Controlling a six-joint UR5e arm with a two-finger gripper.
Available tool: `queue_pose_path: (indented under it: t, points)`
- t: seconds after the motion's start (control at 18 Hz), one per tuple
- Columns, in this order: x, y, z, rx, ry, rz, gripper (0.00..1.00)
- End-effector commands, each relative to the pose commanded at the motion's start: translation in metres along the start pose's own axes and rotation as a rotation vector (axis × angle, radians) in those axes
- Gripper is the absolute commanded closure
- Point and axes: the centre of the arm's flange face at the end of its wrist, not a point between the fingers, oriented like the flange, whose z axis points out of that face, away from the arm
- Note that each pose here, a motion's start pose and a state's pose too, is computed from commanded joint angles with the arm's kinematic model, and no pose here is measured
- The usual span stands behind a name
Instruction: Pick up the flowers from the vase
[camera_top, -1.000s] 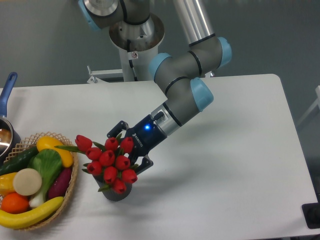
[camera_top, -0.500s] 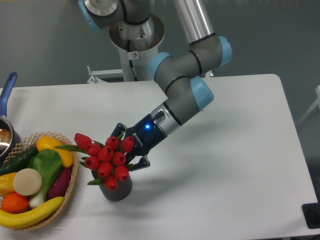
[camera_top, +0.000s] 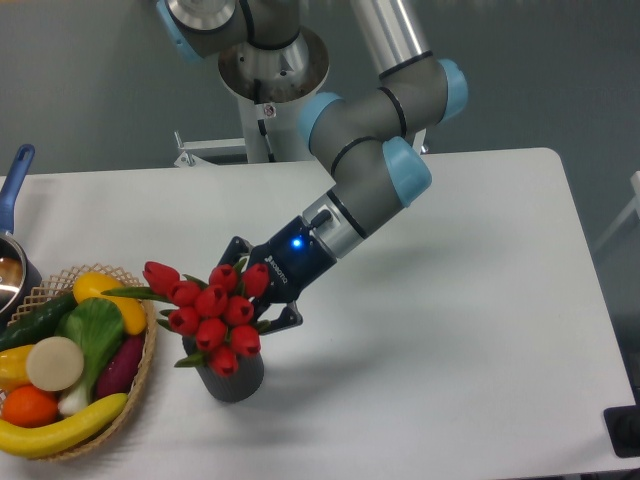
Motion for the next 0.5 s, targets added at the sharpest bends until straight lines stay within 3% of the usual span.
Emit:
queue_pose_path:
  t: [0.5]
  points:
    - [0.011,-0.052,-0.022,0.017,-0.038,-0.025,0.56]
